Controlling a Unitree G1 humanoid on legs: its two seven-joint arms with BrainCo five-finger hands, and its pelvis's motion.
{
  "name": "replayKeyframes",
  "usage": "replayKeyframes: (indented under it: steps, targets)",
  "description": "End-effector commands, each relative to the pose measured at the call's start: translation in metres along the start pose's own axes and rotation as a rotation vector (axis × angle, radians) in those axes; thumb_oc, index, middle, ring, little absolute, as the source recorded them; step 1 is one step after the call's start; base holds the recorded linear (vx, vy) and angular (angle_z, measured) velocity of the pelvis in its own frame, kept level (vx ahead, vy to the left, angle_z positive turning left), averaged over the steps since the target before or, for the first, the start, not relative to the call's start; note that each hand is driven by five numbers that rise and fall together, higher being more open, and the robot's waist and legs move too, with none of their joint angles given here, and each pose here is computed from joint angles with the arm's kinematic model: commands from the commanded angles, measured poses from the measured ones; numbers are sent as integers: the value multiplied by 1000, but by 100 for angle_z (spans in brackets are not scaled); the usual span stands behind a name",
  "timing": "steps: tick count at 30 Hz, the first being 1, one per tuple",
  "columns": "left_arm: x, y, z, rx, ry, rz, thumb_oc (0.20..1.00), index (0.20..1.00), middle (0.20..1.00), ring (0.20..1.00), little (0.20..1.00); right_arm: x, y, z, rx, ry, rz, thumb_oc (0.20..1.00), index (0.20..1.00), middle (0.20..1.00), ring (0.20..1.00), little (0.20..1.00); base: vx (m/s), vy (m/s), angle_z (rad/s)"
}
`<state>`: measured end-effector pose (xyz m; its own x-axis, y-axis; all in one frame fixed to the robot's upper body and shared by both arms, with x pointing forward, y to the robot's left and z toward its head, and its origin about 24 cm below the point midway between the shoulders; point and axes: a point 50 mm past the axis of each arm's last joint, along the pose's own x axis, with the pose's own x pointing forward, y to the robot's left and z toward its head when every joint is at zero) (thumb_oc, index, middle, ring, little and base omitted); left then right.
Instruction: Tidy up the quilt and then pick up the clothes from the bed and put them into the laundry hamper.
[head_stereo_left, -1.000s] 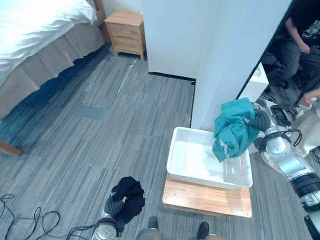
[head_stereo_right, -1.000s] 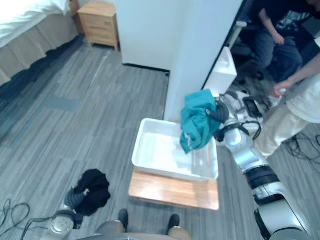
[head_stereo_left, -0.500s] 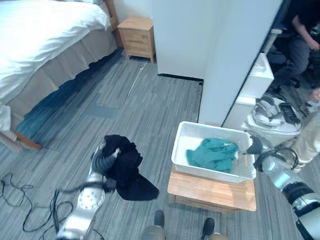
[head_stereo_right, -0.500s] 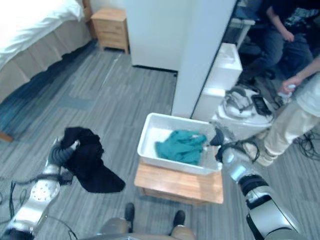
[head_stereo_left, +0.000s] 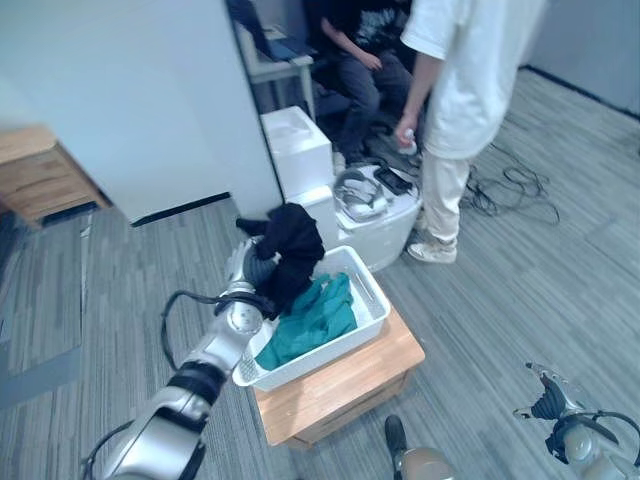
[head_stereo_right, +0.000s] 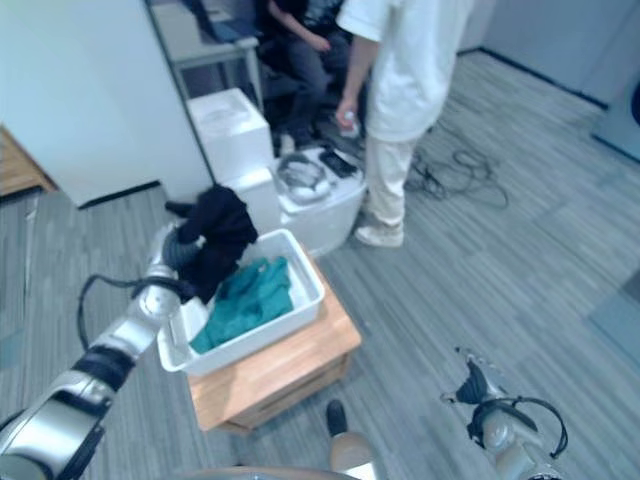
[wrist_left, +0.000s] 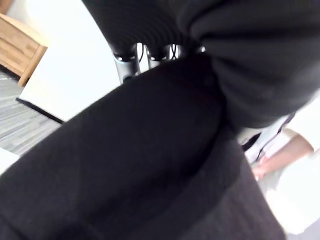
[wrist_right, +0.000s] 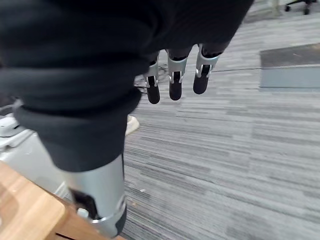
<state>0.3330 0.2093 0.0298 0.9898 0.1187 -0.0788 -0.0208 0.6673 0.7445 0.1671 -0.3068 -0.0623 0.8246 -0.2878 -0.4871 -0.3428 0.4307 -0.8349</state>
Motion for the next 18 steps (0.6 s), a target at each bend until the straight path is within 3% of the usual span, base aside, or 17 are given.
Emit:
replayKeyframes:
  steps: [1, 5, 6, 7, 14, 18]
  targets:
    - [25, 33, 32, -50, -61, 142, 200, 200, 200, 200, 200, 21, -32, 23, 12, -62, -127, 1000, 1000, 1000, 1000, 1000, -127, 13, -33]
    - [20, 7, 21, -126, 18, 59, 200, 200, 200, 200, 200, 24, -17, 30, 29, -52, -92, 1000, 1000, 1000, 1000, 1000, -18, -18, -33]
    - [19, 3, 19, -129, 27, 44, 517, 517, 517, 517, 517, 25, -15, 32, 27, -55, -86, 1000, 1000, 1000, 1000, 1000, 13, -14, 5]
    - [16, -2, 15, -131, 49, 27, 1000, 1000, 1000, 1000, 1000, 26, -9, 35, 26, -55, -73, 1000, 1000, 1000, 1000, 1000, 20, -20, 14]
    - [15, 14, 3, -130, 81, 99, 1000, 1000, 1000, 1000, 1000, 23, 7, 31, 49, -19, -31, 1000, 1000, 1000, 1000, 1000, 25, -26, 29]
    - [4, 36, -36, -153, 204, 201, 1000, 1000, 1000, 1000, 1000, 19, 25, 20, 64, 48, 29, 1000, 1000, 1000, 1000, 1000, 0, -18, 26]
